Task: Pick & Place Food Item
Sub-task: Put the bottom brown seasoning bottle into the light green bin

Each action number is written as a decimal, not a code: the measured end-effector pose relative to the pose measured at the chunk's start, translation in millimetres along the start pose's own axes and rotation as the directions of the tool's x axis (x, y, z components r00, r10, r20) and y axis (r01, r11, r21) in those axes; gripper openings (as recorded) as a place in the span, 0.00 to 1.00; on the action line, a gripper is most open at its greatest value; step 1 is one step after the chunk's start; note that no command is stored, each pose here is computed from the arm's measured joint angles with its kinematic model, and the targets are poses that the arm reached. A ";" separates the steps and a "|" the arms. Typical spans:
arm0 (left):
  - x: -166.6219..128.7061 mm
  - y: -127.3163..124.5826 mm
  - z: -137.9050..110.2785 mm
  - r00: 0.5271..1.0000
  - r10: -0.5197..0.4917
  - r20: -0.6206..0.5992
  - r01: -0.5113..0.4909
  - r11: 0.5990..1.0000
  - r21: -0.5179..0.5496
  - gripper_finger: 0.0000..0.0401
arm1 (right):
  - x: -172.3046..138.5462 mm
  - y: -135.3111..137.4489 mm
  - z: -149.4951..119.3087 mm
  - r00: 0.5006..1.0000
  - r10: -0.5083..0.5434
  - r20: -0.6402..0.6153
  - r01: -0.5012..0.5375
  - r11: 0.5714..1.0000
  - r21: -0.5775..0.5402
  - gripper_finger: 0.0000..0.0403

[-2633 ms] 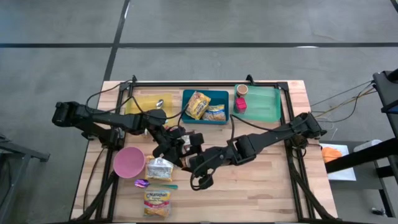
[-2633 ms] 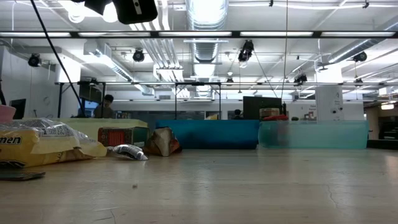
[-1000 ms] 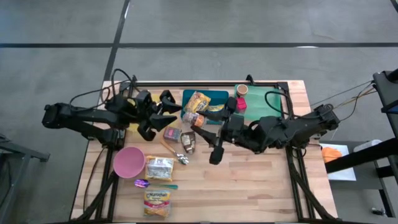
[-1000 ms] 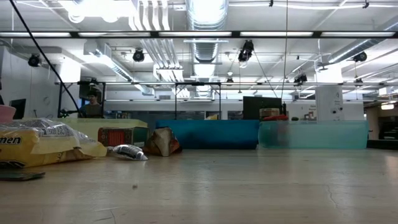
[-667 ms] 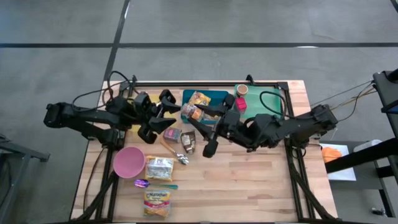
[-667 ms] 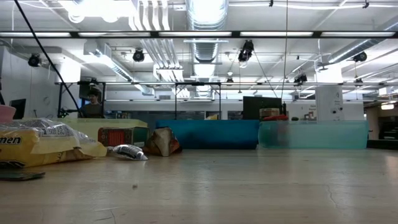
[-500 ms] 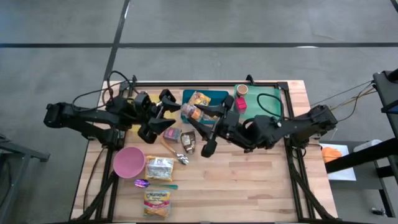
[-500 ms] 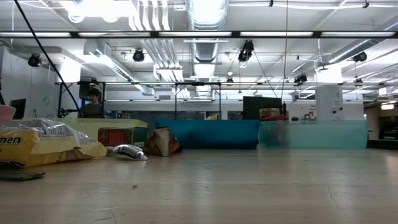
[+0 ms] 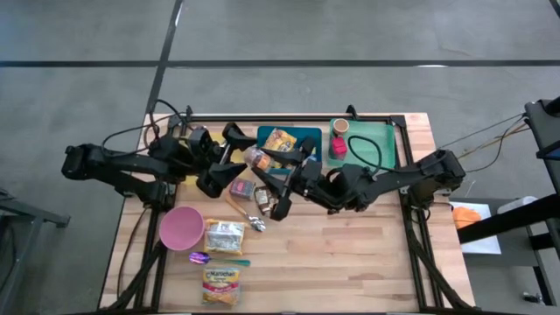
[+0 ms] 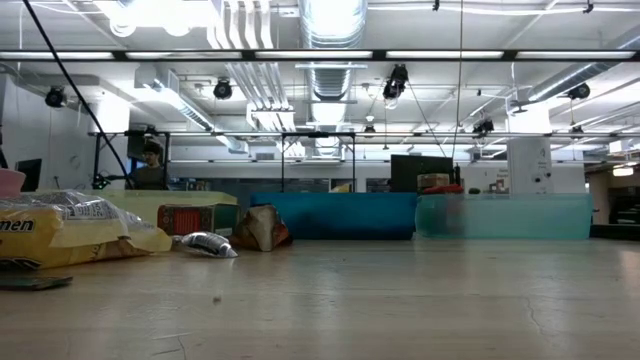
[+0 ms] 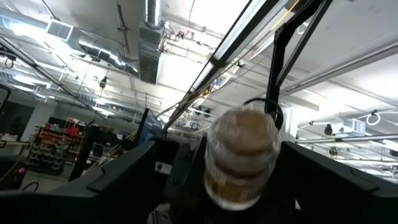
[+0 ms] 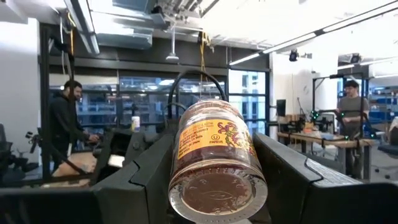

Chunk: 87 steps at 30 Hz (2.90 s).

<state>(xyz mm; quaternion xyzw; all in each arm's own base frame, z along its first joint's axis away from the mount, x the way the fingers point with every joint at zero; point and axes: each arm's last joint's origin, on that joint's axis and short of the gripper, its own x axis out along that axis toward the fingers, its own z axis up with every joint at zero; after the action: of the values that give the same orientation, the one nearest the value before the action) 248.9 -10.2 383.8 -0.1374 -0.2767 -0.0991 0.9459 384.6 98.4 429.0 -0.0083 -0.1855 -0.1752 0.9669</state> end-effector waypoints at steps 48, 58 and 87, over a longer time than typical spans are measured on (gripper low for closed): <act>0.5 -4.1 4.2 0.994 -0.101 0.029 0.102 0.995 0.000 0.57 | 14.7 3.6 -25.6 0.985 0.134 0.104 -0.141 0.988 0.064 0.46; 0.1 -2.5 4.9 0.994 -0.102 0.024 0.101 0.994 0.035 0.44 | 15.5 2.6 -26.1 0.984 0.145 0.105 -0.153 0.986 0.073 0.46; -18.9 -0.4 15.1 0.980 -0.030 -0.195 0.025 0.999 -0.030 0.44 | 2.6 0.6 -30.8 0.966 0.125 -0.228 -0.087 0.982 0.170 0.83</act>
<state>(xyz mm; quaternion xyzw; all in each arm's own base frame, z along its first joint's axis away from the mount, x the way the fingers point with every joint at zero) 225.6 -3.7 385.7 -0.1362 -0.1831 -0.1290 0.9650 398.1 95.6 401.2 0.0797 -0.0811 -0.1076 0.9877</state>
